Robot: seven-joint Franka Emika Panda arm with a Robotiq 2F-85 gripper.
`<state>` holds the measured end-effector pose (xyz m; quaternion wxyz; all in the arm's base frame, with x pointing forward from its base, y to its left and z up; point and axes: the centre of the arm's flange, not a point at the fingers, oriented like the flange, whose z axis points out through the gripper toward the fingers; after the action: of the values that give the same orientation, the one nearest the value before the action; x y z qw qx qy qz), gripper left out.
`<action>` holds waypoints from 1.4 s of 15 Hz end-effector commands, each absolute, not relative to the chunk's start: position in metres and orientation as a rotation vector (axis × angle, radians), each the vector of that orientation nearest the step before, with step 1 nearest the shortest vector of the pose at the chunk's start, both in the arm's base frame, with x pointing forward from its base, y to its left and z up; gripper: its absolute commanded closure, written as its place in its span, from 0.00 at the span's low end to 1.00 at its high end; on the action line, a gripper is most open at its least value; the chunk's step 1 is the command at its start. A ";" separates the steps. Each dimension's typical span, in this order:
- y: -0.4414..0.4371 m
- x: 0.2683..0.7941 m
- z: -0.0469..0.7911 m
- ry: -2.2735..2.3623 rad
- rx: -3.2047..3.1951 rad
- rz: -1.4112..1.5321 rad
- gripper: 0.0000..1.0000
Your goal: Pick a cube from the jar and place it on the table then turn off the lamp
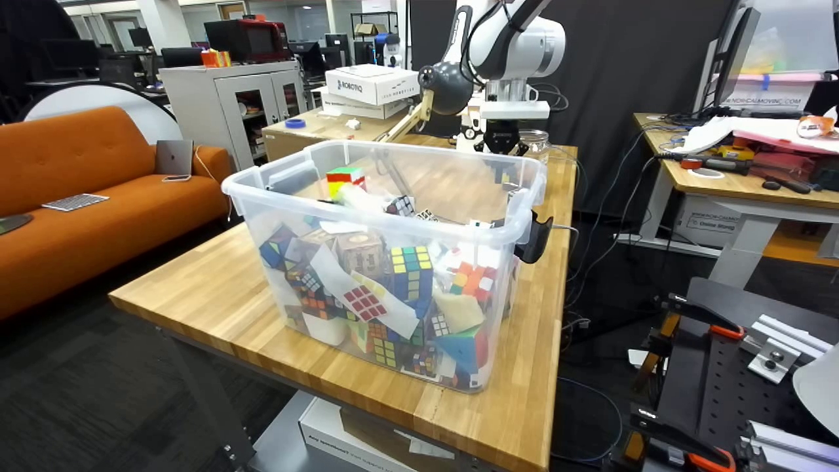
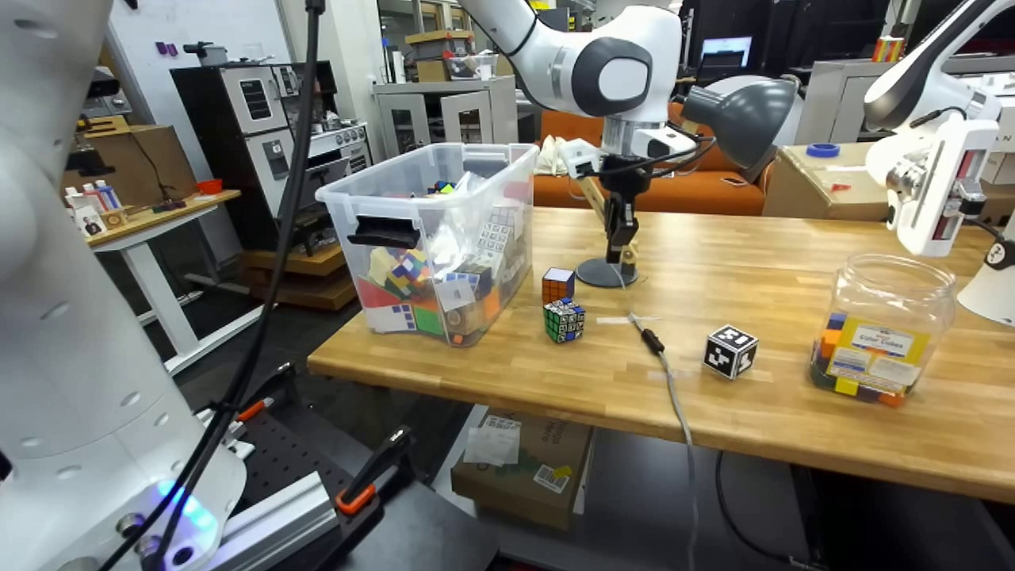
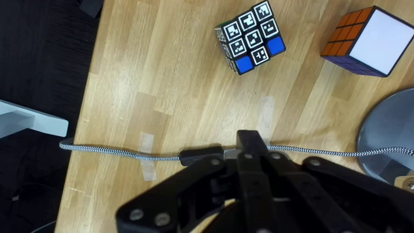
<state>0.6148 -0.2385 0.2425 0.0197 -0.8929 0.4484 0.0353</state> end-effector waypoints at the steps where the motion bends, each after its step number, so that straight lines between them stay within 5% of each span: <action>1: -0.237 0.624 0.242 1.358 -2.791 0.103 1.00; 21: -0.286 0.657 0.208 1.459 -2.755 0.152 1.00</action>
<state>0.6569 -0.2862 0.2079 0.0104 -0.8826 0.4674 0.0488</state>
